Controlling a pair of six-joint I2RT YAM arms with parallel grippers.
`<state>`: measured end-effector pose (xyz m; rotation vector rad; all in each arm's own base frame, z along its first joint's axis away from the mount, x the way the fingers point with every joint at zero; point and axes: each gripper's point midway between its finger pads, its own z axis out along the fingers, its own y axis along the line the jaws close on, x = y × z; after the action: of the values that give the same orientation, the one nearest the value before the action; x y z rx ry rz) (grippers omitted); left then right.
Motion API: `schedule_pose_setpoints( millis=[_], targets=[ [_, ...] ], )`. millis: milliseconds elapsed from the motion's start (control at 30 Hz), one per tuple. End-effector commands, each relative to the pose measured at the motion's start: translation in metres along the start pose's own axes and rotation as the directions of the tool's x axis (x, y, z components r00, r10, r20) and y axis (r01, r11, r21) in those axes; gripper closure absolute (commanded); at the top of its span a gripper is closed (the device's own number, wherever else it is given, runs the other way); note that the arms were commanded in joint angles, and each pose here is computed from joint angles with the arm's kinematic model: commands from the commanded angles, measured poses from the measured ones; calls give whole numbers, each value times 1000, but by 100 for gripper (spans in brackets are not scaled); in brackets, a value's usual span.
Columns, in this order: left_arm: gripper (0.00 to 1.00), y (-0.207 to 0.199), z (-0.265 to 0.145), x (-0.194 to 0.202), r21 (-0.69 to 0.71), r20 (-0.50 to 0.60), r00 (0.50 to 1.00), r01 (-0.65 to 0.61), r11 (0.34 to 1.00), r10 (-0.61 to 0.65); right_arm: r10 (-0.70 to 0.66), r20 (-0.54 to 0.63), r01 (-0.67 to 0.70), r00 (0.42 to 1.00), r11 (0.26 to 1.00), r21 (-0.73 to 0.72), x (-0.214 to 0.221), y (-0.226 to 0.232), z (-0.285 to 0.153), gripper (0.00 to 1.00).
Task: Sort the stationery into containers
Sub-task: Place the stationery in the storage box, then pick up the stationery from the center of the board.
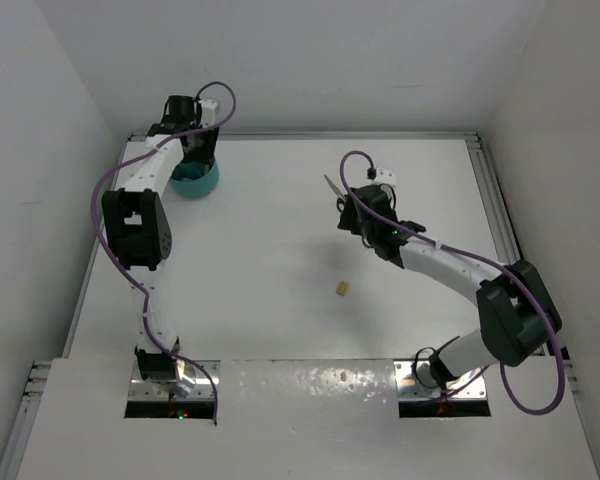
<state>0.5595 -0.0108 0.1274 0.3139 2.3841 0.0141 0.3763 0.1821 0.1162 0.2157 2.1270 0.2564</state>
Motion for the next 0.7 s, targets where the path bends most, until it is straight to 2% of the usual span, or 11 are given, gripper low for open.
schedule_pose_setpoints(
  millis=[0, 133, 333, 400, 500, 667],
  targets=[
    [60, 0, -45, -48, -3, 133, 991, 14, 1000, -13, -36, -104, 50, 994, 989, 139, 39, -34, -22, 43],
    [59, -6, -74, -66, 28, 197, 980, 20, 999, -25, -38, -268, 90, 963, 978, 187, 100, -41, -40, 41],
    [57, -20, -109, -71, 85, 258, 964, 34, 996, -55, -39, -307, 87, 951, 986, 144, 128, -7, -50, 39],
    [56, -25, -111, -59, 103, 243, 968, 46, 994, -70, -9, -330, 60, 944, 988, 145, 137, -1, -53, 40],
    [56, -33, -130, -57, 131, 283, 956, 43, 990, -79, 38, -370, 32, 928, 983, 183, 154, -6, -55, 42],
    [55, -41, -141, -47, 162, 288, 953, 45, 986, -91, 99, -406, -4, 908, 974, 228, 177, -15, -53, 53]
  ],
)
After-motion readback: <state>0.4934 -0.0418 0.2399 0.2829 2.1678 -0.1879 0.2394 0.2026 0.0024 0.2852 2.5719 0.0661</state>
